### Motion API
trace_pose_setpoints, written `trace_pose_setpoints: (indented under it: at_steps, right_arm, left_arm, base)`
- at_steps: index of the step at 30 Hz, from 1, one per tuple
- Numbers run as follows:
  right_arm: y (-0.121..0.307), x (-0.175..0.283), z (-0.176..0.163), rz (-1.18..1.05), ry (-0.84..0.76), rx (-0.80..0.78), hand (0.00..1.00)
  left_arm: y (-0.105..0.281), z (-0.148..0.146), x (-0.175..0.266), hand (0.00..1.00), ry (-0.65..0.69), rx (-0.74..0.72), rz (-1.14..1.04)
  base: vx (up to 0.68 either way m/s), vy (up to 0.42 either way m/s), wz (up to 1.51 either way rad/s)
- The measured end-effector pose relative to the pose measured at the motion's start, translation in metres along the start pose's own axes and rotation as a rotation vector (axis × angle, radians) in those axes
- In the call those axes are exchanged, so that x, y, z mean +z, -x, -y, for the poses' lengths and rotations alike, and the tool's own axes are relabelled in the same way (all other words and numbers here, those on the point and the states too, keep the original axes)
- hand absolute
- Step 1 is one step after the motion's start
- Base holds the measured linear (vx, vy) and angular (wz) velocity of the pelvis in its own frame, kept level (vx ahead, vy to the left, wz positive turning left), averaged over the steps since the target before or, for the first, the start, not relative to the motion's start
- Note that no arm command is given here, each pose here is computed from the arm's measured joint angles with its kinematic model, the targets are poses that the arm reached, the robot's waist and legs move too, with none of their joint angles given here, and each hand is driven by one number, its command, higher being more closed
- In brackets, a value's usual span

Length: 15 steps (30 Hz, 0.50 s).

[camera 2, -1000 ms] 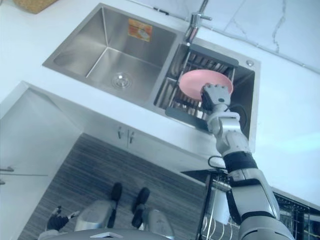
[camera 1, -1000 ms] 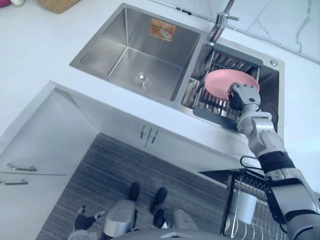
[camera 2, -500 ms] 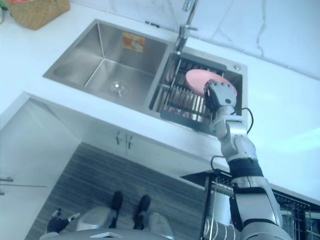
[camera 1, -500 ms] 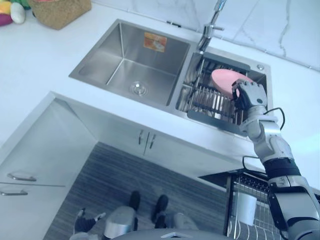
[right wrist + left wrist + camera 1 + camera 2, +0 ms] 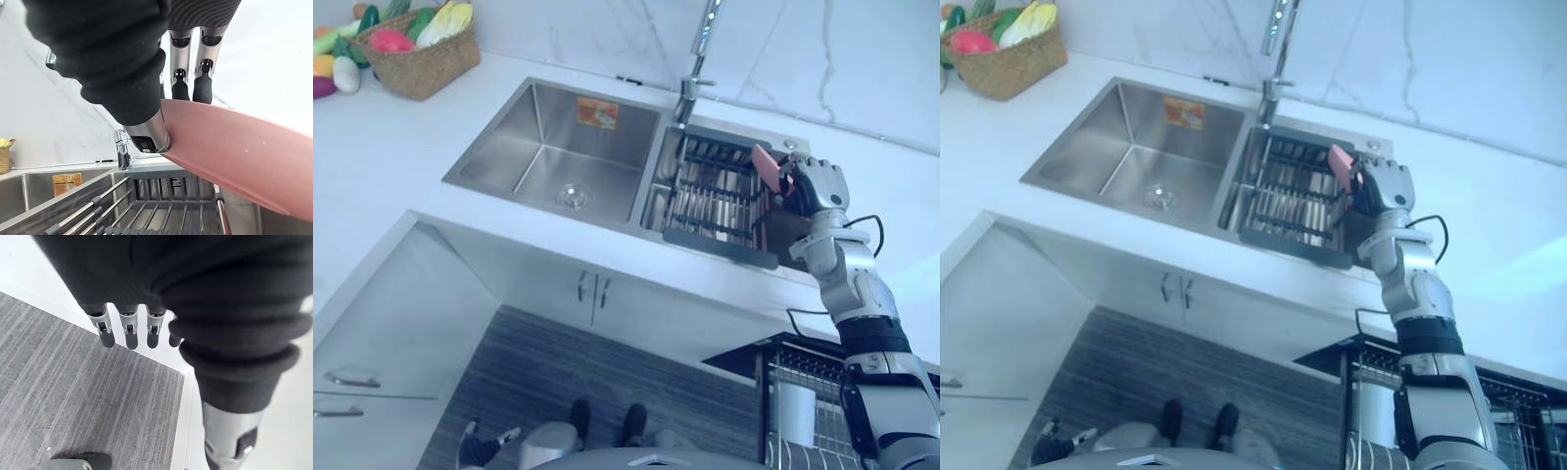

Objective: Walk over to the sink, pick up the cup, carry it to the dishwasher, place the cup inside the dishwasher, then close the dishwasher door

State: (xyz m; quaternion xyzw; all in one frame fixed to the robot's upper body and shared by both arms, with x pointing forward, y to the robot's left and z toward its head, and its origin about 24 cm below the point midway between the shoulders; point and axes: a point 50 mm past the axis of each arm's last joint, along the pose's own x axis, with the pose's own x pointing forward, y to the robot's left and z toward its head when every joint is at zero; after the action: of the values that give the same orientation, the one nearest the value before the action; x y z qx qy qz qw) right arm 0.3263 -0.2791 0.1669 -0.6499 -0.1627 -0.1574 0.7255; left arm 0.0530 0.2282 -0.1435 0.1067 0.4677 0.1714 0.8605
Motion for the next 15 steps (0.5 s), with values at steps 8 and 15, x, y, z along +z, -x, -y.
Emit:
trace_pose_setpoints:
  at_steps: [8, 15]
  right_arm:
    - [0.003, -0.001, 0.016, 0.056, 0.049, -0.027, 1.0]
    - [0.003, -0.005, 0.027, 0.056, 0.056, -0.071, 1.0]
  left_arm:
    - [0.001, 0.006, 0.0, 0.0, -0.031, -0.029, 0.002]
    - [0.003, 0.009, -0.008, 0.0, -0.076, -0.047, -0.033]
  base:
    - [0.01, 0.033, -0.18]
    - [-0.01, 0.021, -0.42]
